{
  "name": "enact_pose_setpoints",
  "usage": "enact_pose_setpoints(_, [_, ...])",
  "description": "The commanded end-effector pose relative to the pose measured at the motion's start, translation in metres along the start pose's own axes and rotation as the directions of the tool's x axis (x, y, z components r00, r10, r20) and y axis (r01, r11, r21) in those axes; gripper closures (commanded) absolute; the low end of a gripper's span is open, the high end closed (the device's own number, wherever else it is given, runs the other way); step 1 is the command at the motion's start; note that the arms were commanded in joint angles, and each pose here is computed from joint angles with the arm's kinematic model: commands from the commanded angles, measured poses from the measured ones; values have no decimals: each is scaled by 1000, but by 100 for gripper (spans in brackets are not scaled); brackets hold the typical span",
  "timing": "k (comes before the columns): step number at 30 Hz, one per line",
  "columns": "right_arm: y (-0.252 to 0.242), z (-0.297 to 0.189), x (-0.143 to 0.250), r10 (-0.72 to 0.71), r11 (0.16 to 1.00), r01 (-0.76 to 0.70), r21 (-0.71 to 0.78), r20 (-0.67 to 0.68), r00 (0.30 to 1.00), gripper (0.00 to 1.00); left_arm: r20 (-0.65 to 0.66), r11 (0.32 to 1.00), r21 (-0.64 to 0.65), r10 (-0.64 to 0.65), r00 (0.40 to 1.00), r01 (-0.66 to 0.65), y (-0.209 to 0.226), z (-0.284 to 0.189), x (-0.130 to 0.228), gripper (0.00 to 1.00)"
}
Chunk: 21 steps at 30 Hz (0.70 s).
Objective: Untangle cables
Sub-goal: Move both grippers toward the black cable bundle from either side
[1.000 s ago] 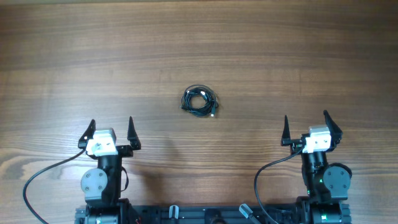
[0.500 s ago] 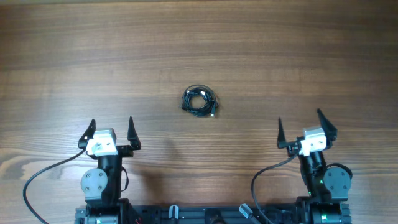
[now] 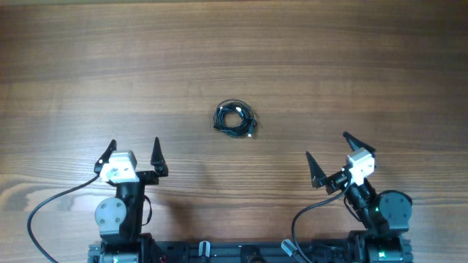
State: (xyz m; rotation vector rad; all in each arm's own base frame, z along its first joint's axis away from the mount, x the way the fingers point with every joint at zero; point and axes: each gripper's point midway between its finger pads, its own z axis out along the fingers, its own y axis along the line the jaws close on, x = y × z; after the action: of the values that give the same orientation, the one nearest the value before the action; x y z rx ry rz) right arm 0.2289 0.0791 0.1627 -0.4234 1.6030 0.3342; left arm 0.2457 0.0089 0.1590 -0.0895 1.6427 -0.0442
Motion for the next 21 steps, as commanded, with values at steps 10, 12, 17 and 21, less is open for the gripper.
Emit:
enact_pose_setpoints(10, [24,6,-87,150,963,-187,-195,-191,970,0,-208,981,158,-79,975,113,-41,-3,-88,0])
enact_pose_setpoints(12, [24,14,-100,192,942,-255,-217,-276,942,0,-330,982,134,-85,940,136,-42,4,-99,0])
enact_pose_setpoints(17, [19,30,-117,272,900,-391,-196,-449,851,0,-526,981,103,-88,846,166,-48,26,-116,0])
enact_pose_setpoints(21, [25,47,-132,301,836,-478,-271,-501,811,0,-641,963,176,-45,766,204,-78,45,-122,0])
